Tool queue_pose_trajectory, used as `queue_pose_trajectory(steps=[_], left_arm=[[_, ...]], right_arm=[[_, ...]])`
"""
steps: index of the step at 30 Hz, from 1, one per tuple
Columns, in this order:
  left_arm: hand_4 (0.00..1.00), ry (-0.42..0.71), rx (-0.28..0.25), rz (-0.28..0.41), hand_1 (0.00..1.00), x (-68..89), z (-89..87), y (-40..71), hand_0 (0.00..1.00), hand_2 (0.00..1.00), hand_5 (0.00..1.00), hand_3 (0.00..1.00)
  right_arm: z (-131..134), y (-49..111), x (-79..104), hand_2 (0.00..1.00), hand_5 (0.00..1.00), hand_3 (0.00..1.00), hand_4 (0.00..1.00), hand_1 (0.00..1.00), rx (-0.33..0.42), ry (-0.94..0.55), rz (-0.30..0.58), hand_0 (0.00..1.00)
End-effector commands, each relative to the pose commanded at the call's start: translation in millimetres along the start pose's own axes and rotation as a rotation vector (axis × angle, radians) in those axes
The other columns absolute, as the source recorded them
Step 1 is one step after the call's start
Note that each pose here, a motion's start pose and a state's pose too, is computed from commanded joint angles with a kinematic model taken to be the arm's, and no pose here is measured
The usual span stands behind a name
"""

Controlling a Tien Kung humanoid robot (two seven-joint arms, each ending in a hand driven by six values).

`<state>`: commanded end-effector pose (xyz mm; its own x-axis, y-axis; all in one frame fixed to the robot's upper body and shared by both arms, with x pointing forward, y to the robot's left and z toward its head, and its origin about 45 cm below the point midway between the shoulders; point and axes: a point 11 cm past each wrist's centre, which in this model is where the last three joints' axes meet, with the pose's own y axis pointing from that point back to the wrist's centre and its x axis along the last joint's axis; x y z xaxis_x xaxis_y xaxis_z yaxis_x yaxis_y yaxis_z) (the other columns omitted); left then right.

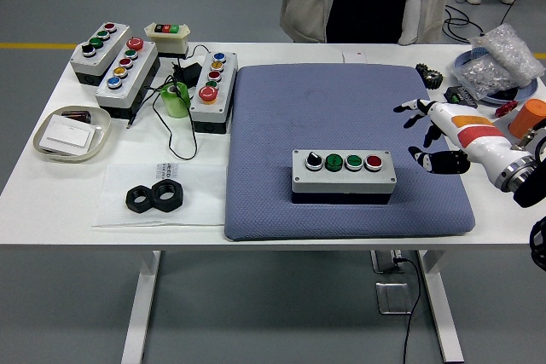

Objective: Pick up the button,place it on the desk,press the button,press the button

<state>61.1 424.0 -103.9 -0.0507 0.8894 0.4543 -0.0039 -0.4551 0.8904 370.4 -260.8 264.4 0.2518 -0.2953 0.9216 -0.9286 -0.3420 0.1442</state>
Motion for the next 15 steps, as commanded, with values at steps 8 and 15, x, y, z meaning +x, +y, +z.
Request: queue_pose_trajectory(steps=[8,15], left_arm=[[0.693,-0.002,0.001,-0.002,0.651,-0.4,0.0,0.1,0.681,0.748,0.998,0.788],[0.693,-0.001,-0.001,-0.002,0.651,-0.5,1.3,0.3,0.682,0.748,0.998,0.788]], right_arm=[[-5,-0.6,-14.2,0.162,0.002,0.749,0.522,0.022,0.0,0.034,-0.081,0.145],[-5,-2.6,-20.6,0.159,0.002,0.748,0.521,0.018,-0.008,0.048,-0.111,0.141]])
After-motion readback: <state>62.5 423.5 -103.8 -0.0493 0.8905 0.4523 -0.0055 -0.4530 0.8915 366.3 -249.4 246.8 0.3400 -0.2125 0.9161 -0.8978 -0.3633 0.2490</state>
